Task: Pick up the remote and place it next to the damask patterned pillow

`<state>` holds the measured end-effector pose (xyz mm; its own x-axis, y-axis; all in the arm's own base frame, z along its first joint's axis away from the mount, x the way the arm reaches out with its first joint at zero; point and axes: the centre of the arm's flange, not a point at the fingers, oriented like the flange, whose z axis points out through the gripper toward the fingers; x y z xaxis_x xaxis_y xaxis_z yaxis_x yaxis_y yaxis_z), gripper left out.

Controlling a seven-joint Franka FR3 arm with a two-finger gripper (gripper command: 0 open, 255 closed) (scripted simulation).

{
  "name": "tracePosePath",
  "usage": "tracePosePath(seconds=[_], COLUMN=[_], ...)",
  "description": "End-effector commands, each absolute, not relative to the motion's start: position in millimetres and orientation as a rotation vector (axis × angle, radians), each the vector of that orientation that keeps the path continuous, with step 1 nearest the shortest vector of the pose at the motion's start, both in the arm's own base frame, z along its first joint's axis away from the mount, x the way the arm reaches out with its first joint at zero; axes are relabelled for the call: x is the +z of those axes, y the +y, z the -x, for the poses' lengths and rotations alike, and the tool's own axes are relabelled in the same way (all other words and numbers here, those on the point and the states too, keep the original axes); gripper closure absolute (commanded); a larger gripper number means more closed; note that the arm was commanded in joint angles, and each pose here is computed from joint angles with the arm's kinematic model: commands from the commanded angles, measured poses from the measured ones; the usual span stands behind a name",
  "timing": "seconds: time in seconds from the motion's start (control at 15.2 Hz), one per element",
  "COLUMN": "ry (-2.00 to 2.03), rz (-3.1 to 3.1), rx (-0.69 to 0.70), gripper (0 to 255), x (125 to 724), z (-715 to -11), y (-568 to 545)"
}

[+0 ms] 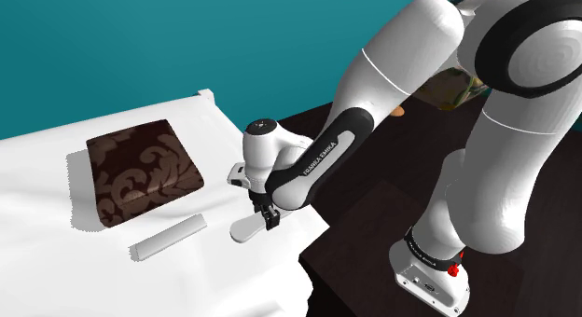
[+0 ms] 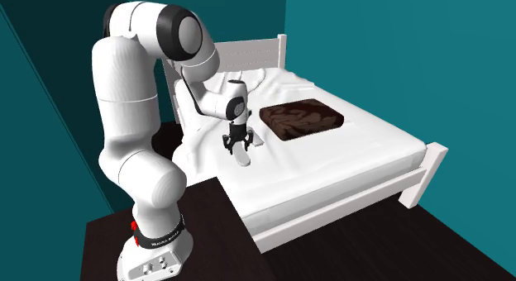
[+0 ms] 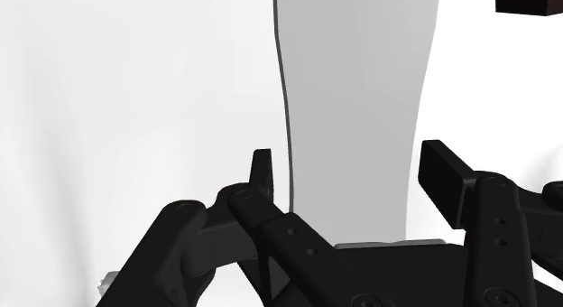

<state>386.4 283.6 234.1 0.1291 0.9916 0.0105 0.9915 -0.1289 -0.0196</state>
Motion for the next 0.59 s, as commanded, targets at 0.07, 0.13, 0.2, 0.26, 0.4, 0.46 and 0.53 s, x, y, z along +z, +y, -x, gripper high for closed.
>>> tracePosePath(seconds=[0.07, 0.13, 0.2, 0.26, 0.4, 0.46, 0.53], ry=[-2.059, -2.059, -2.059, -2.059, -2.059, -2.059, -2.059], rz=[2.344, 2.344, 2.344, 2.344, 2.344, 2.344, 2.344], rx=[0.008, 0.008, 0.008, 0.008, 0.008, 0.008, 0.008], gripper=[255, 255, 255, 255, 255, 255, 255], x=[251.1, 256.4, 261.7, 266.9, 277.5, 282.8, 288.0], z=[-386.1, -386.1, -386.1, -386.1, -386.1, -386.1, -386.1], y=[284.7, 284.7, 284.7, 284.7, 284.7, 284.7, 284.7])
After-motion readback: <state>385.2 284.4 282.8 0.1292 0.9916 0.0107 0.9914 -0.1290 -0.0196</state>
